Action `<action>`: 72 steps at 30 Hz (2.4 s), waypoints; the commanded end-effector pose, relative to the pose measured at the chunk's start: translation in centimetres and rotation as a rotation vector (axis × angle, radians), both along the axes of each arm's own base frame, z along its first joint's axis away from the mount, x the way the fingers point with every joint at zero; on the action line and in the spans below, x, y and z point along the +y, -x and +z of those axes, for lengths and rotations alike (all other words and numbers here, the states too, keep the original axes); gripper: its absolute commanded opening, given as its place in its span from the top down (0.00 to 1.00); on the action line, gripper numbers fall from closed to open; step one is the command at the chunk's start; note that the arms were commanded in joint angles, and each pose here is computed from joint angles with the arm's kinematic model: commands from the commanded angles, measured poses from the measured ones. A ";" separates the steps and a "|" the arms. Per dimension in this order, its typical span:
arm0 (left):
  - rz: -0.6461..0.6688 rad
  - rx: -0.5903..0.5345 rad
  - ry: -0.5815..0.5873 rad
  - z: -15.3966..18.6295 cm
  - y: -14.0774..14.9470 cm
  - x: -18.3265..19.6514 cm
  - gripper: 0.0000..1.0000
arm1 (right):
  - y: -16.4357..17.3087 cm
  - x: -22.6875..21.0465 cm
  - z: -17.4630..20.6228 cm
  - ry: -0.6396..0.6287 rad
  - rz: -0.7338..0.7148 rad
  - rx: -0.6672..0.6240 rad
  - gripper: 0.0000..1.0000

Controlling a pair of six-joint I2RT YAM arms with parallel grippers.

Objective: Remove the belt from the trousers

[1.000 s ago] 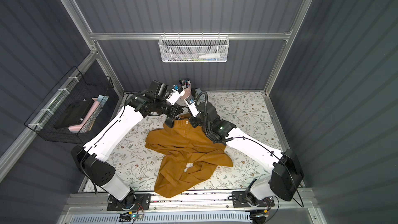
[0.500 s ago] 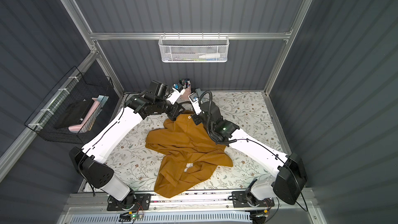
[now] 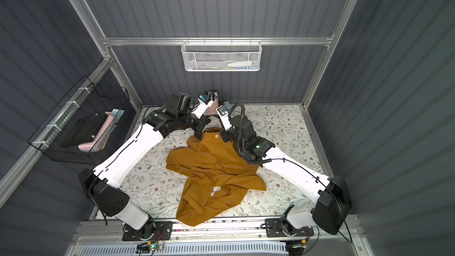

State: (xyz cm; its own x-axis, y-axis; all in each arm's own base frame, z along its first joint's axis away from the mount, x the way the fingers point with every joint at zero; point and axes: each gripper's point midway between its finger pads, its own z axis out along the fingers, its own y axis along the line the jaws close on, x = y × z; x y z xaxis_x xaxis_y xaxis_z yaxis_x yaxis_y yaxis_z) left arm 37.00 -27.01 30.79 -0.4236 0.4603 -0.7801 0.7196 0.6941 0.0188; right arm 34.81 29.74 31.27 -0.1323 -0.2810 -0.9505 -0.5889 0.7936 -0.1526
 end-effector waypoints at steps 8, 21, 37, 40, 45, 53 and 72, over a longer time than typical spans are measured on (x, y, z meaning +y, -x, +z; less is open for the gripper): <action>-0.016 -0.046 0.032 6.7 -0.3 -0.2 1.00 | 0.8 -2.4 4.6 -0.278 0.082 0.046 0.58; -0.040 0.046 -0.036 3.8 -1.5 -1.1 1.00 | 0.6 -5.0 3.6 -0.283 -0.024 0.064 0.56; 0.319 0.207 0.153 0.2 -3.8 6.1 1.00 | 0.5 -2.6 -8.0 0.044 0.031 0.081 0.48; 0.413 0.261 0.206 -1.0 -4.3 7.9 1.00 | -0.4 -0.9 -10.1 0.108 0.060 0.101 0.46; 0.594 0.398 0.301 -4.5 -5.1 11.8 1.00 | -3.1 1.9 -13.3 0.181 0.079 0.206 0.44; 0.939 0.753 0.427 -14.1 -4.8 19.5 0.99 | -3.8 2.9 -18.7 0.216 0.049 0.363 0.37; 0.478 0.402 0.091 -10.0 -3.3 16.9 0.29 | 0.5 -3.0 -16.7 -0.020 -0.082 0.346 0.37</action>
State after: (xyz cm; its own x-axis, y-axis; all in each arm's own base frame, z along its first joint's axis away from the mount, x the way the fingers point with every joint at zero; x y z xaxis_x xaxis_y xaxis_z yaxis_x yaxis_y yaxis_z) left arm 40.26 -8.54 16.75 -0.9210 -0.1201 -0.3707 0.0321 0.9247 -0.3794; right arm 34.15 27.46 14.11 -0.4610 -0.2925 -0.8378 -0.5703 0.8210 0.0272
